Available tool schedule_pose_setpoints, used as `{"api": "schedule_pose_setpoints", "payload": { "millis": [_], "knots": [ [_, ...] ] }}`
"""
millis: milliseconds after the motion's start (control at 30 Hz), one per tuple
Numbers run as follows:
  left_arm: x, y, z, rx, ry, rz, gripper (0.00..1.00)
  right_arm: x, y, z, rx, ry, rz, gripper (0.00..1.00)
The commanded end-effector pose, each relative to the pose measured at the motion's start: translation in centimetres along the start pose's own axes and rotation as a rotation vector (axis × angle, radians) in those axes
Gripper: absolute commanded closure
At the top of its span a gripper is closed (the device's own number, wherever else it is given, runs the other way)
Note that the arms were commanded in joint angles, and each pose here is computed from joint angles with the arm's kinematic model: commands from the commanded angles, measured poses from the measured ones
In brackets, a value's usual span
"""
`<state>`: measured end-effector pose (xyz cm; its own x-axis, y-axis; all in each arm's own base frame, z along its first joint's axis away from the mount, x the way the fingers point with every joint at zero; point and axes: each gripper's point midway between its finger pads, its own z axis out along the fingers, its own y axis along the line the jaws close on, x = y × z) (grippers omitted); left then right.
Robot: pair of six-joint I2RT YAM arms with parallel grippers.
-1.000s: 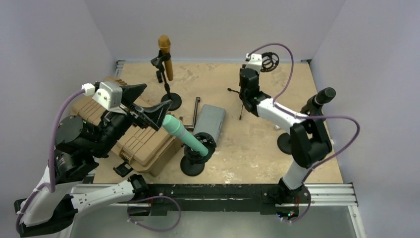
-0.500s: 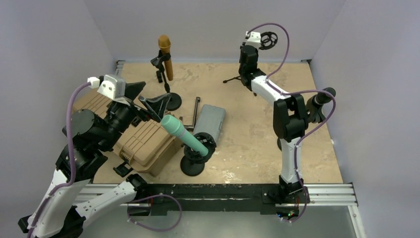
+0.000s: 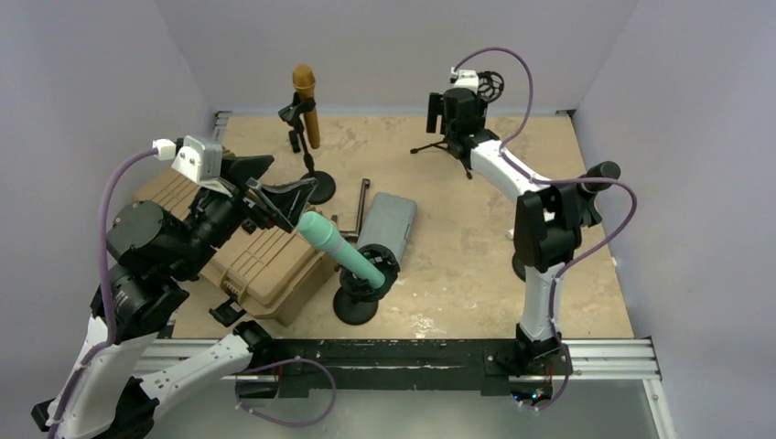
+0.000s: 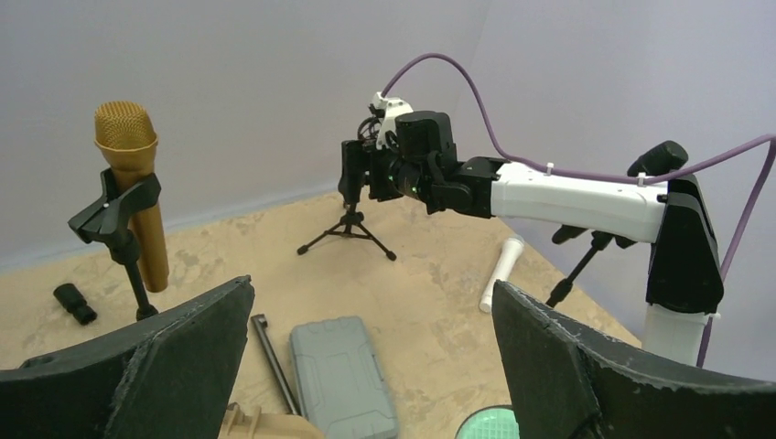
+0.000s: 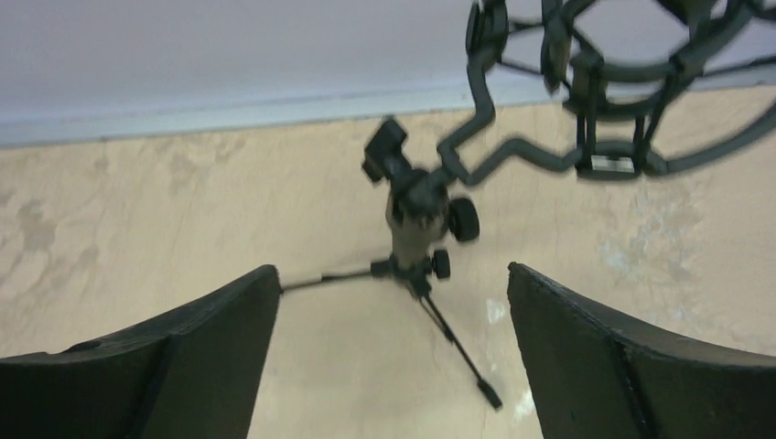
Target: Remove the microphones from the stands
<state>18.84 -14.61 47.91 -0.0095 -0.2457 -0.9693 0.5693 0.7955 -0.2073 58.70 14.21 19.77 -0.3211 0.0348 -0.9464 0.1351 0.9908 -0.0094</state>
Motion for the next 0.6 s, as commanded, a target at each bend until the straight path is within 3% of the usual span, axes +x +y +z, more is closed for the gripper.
{"api": "schedule_pose_setpoints", "payload": {
  "millis": [0, 200, 367, 567],
  "knots": [
    [-0.8, -1.2, -1.5, 0.046, 0.019, -0.074, 0.0, -1.4, 0.7, -5.0, -0.122, 0.052, 0.069, 0.05],
    [2.0, -1.3, -3.4, 0.041, 0.163, -0.143, 0.0, 2.6, 2.9, -11.2, -0.28, 0.219, 0.075, 0.02],
    [4.8, -1.2, -4.8, 0.025, 0.286, -0.186, 0.0, 5.9, 5.9, -19.5, -0.41, 0.284, -0.062, 0.02],
    [7.1, -1.1, -6.5, -0.003, 0.338, -0.284, 0.0, 8.4, 5.1, -27.8, -0.577, 0.31, -0.026, 0.02]
  ]
}}
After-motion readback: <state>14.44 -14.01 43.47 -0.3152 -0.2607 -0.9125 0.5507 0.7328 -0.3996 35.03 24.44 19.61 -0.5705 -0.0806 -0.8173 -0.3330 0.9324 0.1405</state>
